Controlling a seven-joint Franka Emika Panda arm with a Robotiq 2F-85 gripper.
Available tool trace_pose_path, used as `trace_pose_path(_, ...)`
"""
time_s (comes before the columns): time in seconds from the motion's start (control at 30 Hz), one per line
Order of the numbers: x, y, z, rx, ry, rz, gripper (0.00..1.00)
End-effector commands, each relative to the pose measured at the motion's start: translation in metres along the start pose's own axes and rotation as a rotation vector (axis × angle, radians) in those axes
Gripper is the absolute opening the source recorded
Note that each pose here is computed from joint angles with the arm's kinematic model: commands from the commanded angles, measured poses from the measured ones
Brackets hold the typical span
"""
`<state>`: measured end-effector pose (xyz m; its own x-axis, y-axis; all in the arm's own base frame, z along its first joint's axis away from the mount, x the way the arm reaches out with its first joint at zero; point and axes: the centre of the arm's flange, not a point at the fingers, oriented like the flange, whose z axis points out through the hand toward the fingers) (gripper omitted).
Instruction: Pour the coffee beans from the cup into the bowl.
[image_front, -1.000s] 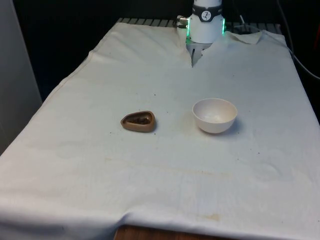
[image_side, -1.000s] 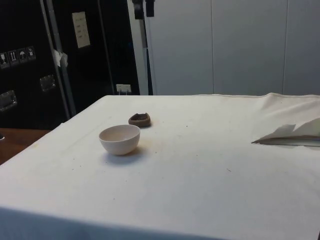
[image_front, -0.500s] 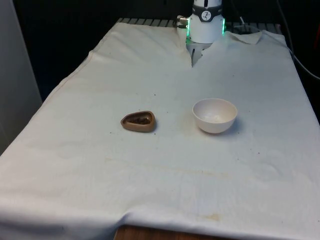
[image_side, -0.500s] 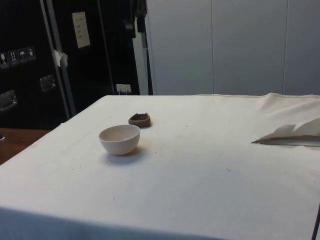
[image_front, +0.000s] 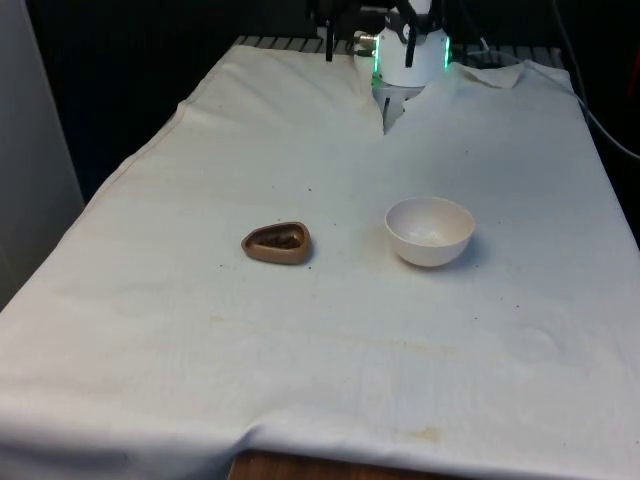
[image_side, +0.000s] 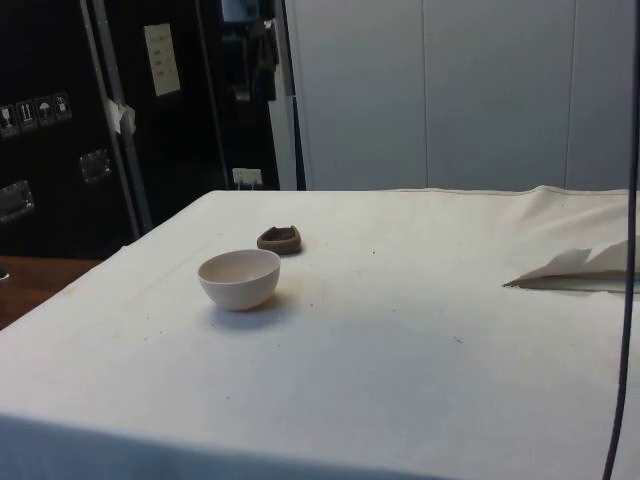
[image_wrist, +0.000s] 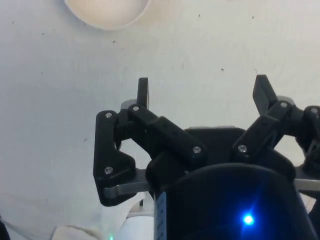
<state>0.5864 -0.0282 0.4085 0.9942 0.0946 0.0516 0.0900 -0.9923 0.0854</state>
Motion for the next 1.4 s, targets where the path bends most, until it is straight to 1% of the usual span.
trace_pose_path(0.0, 0.001, 0.004, 0.005, -0.007, 0.002, 0.003, 1.0)
trace_pose_path(0.07, 0.003, 0.007, 0.013, -0.007, 0.001, 0.003, 1.0)
trace_pose_path(0.1, 0.002, 0.003, 0.009, -0.001, -0.003, 0.003, 1.0)
trace_pose_path(0.17, 0.005, 0.013, 0.025, -0.007, 0.0, 0.004, 1.0)
trace_pose_path(0.4, 0.006, 0.029, 0.053, -0.01, -0.005, 0.007, 1.0)
trace_pose_path(0.43, 0.007, 0.028, 0.056, -0.011, -0.006, 0.007, 1.0)
trace_pose_path(0.47, 0.006, 0.029, 0.054, -0.013, -0.013, 0.009, 1.0)
trace_pose_path(0.5, 0.009, 0.028, 0.059, -0.014, -0.005, 0.007, 1.0)
trace_pose_path(0.53, 0.01, 0.027, 0.061, -0.015, -0.005, 0.008, 1.0)
trace_pose_path(0.73, 0.024, 0.022, 0.084, -0.029, -0.009, 0.002, 1.0)
trace_pose_path(0.77, 0.023, 0.022, 0.082, -0.02, -0.009, 0.001, 1.0)
trace_pose_path(0.8, 0.026, 0.022, 0.086, -0.031, -0.009, 0.002, 1.0)
trace_pose_path(0.9, 0.028, 0.023, 0.097, -0.032, -0.011, 0.0, 1.0)
trace_pose_path(1.03, 0.025, 0.03, 0.105, -0.029, -0.004, 0.003, 1.0)
trace_pose_path(1.07, 0.026, 0.029, 0.105, -0.027, -0.016, 0.004, 1.0)
trace_pose_path(1.1, 0.025, 0.03, 0.108, -0.029, -0.004, 0.002, 1.0)
trace_pose_path(1.17, 0.023, 0.033, 0.113, -0.029, -0.002, 0.004, 1.0)
trace_pose_path(1.2, 0.022, 0.034, 0.119, -0.029, 0.002, 0.005, 1.0)
trace_pose_path(1.3, 0.022, 0.036, 0.128, -0.031, 0.006, 0.006, 1.0)
trace_pose_path(1.37, 0.022, 0.036, 0.131, -0.032, 0.008, 0.005, 1.0)
